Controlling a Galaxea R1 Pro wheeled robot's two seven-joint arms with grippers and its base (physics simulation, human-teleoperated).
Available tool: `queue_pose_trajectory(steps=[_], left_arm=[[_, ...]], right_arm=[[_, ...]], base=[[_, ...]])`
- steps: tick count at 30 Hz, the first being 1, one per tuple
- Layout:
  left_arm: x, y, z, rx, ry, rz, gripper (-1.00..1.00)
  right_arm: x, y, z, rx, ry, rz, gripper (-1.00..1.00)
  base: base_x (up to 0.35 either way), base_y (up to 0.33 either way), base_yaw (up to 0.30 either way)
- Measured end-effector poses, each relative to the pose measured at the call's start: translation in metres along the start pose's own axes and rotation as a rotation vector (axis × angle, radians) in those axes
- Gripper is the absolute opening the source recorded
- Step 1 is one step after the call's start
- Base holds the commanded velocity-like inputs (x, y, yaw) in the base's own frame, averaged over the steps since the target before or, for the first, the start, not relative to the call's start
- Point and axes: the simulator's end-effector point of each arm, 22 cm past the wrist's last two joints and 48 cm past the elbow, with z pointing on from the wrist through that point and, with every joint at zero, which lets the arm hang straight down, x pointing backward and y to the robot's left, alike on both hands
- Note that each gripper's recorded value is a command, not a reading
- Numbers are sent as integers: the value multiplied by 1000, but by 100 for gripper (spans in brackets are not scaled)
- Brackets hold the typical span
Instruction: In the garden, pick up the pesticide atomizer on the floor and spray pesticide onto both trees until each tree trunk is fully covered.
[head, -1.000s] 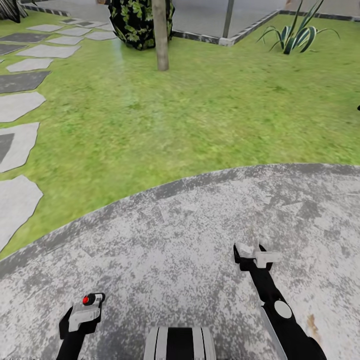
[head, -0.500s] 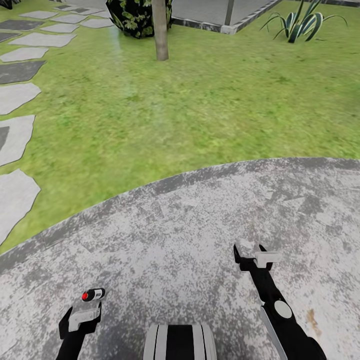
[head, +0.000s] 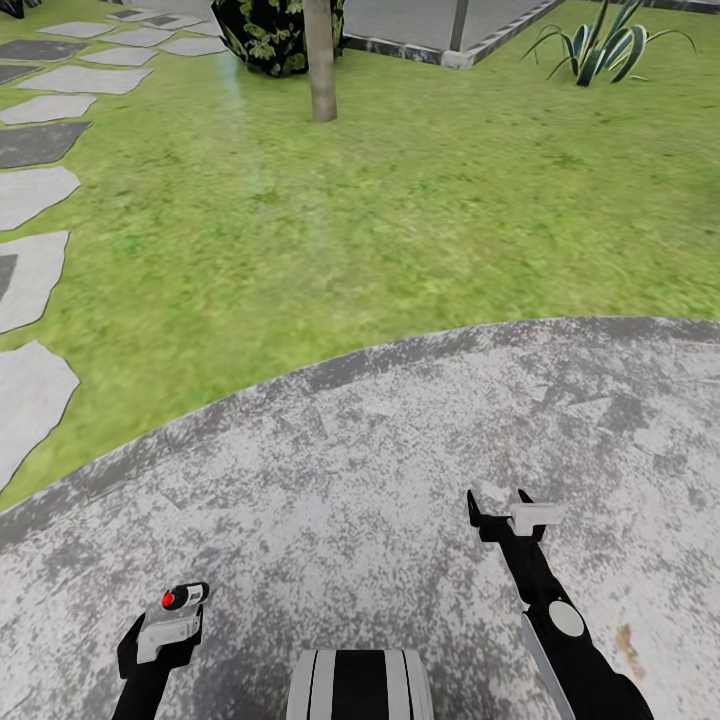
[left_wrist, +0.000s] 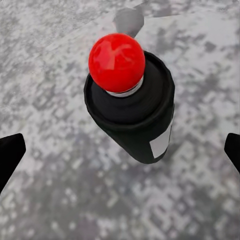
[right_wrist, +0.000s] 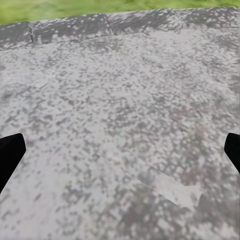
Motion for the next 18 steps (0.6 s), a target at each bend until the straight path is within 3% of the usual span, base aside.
queue_pose_trajectory(steps=[18], left_arm=[[0, 0, 0, 0, 0, 0, 100]], right_arm=[[0, 0, 0, 0, -1, 0, 100]], base=[[35, 0, 0]])
